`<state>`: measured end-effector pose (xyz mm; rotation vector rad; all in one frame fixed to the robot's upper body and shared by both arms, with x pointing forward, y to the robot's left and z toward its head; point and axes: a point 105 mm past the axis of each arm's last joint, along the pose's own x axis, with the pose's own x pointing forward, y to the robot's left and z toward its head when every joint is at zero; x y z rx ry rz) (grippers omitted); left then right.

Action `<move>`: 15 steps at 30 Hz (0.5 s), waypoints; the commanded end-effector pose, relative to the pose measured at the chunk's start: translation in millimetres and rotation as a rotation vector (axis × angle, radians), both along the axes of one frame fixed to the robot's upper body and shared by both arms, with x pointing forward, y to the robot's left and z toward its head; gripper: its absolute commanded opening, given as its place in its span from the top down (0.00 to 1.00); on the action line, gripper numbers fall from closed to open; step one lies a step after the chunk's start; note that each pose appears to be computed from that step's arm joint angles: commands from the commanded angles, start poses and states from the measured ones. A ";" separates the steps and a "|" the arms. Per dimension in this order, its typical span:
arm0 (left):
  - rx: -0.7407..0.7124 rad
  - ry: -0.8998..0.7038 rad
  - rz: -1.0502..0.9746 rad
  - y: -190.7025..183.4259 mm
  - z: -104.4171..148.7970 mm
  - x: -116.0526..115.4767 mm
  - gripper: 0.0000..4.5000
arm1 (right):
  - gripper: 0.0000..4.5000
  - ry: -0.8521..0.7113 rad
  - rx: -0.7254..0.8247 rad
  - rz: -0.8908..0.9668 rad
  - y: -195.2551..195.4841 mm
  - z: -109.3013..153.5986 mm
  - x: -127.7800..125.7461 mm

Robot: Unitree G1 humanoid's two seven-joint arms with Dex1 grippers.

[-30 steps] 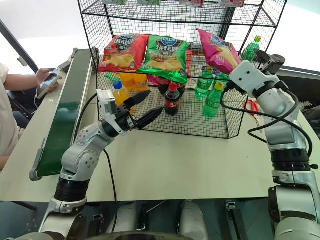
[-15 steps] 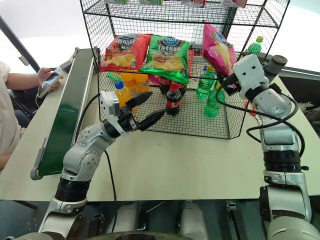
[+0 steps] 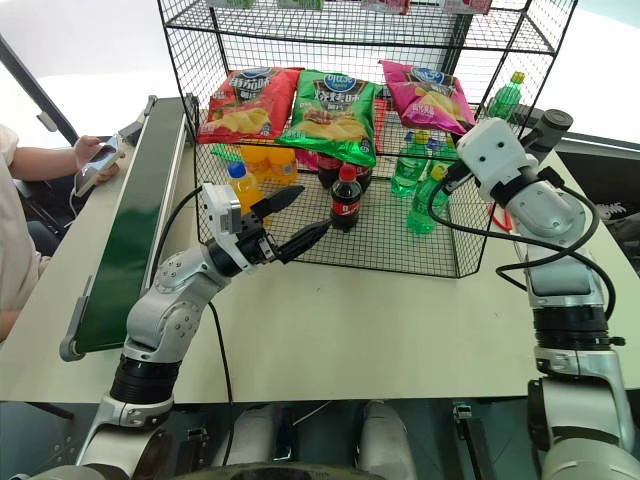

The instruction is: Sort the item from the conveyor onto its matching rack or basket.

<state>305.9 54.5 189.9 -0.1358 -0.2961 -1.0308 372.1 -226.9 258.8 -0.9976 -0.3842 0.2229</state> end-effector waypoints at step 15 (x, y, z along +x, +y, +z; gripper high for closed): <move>-0.001 -0.034 -0.013 -5.1 2.8 -6.5 0.00 | 0.66 -0.095 -0.180 -0.129 -22.3 21.0 13.8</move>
